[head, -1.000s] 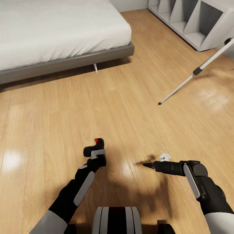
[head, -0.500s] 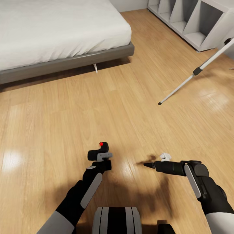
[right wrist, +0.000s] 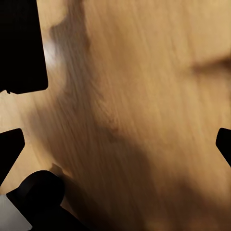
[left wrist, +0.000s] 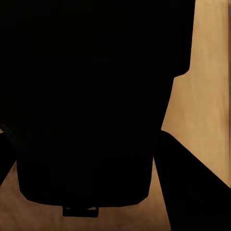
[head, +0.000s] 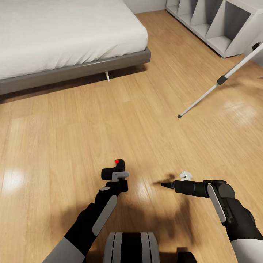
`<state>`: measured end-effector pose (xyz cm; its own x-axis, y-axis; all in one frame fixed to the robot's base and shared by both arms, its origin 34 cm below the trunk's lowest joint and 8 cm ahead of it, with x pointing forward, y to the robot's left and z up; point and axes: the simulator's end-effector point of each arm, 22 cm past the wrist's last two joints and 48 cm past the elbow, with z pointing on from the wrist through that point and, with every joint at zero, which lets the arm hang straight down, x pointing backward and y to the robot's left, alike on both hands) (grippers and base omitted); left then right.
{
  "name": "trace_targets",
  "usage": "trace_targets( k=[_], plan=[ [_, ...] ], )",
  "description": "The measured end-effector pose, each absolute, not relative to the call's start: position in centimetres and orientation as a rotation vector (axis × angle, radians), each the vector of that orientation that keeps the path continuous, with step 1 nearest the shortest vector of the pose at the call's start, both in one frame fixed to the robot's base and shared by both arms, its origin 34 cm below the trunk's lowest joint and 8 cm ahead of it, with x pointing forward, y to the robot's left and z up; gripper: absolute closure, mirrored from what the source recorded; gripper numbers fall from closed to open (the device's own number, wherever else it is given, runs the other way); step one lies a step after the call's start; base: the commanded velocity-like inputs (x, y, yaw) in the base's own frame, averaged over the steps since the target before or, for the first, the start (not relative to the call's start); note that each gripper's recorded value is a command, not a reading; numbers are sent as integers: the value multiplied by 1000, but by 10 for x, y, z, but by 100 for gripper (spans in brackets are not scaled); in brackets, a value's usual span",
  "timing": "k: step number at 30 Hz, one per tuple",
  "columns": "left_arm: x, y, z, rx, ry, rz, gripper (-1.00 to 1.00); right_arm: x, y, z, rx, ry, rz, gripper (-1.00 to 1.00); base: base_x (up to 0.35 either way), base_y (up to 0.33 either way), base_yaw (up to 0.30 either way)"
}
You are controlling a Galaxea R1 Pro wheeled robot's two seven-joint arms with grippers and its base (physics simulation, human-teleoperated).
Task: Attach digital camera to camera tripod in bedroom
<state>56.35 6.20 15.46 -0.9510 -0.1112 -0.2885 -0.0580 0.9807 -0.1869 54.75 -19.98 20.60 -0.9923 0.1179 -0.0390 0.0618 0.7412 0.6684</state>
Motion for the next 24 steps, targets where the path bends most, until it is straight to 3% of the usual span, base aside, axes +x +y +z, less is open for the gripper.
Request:
trace_targets(
  k=[18, 24],
  plan=[
    [572, 53, 184, -226, 2806, -375, 100, 565, -200, 237, 113, 2800, 1078, -100, 0, 0, 0],
    [578, 84, 194, -395, 2793, -494, 100, 581, -220, 252, 171, 2751, 1040, -100, 0, 0, 0]
  ],
)
